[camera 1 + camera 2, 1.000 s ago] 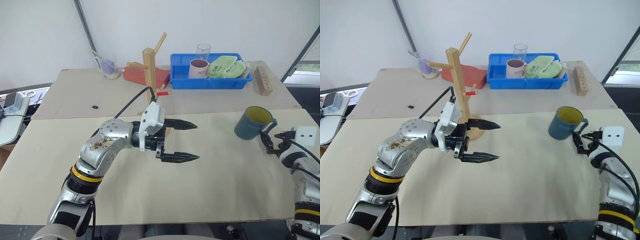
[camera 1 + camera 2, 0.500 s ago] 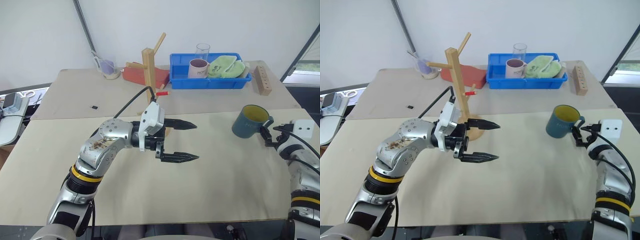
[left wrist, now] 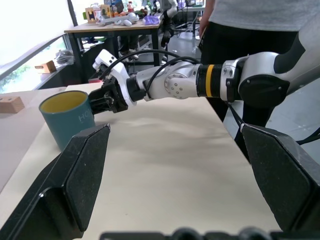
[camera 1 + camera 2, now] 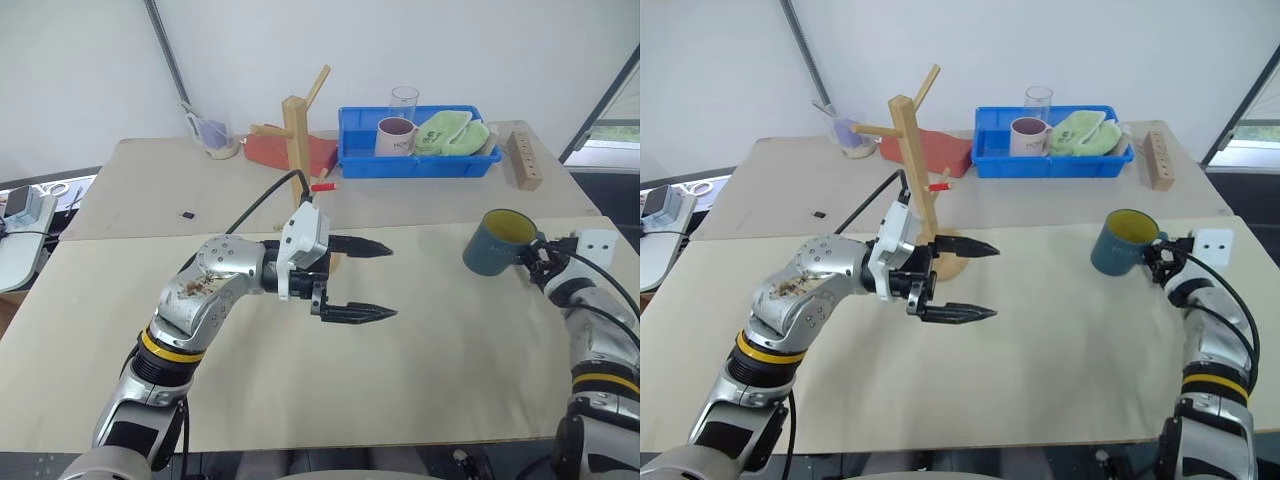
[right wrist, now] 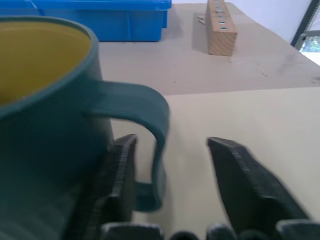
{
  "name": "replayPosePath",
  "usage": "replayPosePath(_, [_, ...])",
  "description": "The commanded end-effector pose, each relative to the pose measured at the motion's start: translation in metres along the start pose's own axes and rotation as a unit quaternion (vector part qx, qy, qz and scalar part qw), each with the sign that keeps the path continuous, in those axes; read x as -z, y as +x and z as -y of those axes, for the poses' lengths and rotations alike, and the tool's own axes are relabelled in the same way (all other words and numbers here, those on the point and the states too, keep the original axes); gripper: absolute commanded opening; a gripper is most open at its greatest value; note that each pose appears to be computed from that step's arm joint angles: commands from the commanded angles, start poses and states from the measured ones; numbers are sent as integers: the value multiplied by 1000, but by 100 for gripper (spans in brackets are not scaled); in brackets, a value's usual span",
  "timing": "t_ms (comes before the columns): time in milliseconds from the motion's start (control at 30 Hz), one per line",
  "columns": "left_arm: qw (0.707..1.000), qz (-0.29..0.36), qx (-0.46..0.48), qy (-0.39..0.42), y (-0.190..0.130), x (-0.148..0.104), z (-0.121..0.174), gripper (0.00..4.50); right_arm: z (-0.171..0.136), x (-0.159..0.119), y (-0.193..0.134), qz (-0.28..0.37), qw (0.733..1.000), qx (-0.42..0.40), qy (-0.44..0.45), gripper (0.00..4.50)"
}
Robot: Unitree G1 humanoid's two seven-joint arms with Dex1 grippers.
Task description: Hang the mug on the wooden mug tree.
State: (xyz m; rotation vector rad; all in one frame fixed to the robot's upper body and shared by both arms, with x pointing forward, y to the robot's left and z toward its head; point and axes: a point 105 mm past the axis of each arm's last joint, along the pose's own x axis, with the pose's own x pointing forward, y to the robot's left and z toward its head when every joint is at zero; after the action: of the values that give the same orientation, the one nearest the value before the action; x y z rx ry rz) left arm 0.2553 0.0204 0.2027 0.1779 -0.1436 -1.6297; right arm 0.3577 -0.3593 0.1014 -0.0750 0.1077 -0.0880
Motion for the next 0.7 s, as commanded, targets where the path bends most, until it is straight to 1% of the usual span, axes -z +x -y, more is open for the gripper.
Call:
replayPosePath(33, [1000, 7, -2, 24, -1, -10, -1, 450, 1, -17, 3, 35, 999, -3, 6, 93])
replayPosePath(100, [1000, 7, -9, 23, -3, -9, -3, 450, -2, -22, 3, 43, 999, -12, 3, 25])
replayPosePath(133, [1000, 7, -12, 23, -3, -8, -4, 450, -4, -24, 2, 45, 999, -15, 1, 3])
replayPosePath(200, [1000, 8, -18, 20, -5, -8, -4, 450, -7, -29, 1, 54, 998, -26, -7, 3])
replayPosePath(267, [1000, 8, -26, 14, -8, -7, -4, 450, -22, -43, -4, 68, 994, -64, -55, 3])
replayPosePath(367, [999, 5, -41, 3, -17, -5, -1, 450, -53, -63, -16, 79, 978, -131, -145, 3])
replayPosePath(433, [998, 0, -63, -3, -29, -3, 1, 450, -81, -78, -28, 80, 950, -189, -237, 3])
replayPosePath(467, [997, -2, -79, -6, -37, -3, 2, 450, -97, -87, -35, 83, 931, -218, -282, 3])
replayPosePath(533, [993, 4, -113, -13, -52, -5, 4, 450, -125, -105, -47, 97, 891, -265, -356, 3])
replayPosePath(600, [986, 27, -159, -38, -73, -11, 9, 450, -152, -125, -55, 123, 844, -300, -428, 3])
replayPosePath(667, [978, 34, -199, -54, -95, -15, 16, 450, -175, -145, -60, 147, 805, -326, -474, 3])
replayPosePath(700, [974, 32, -215, -57, -103, -16, 19, 450, -184, -152, -62, 157, 794, -334, -483, 3])
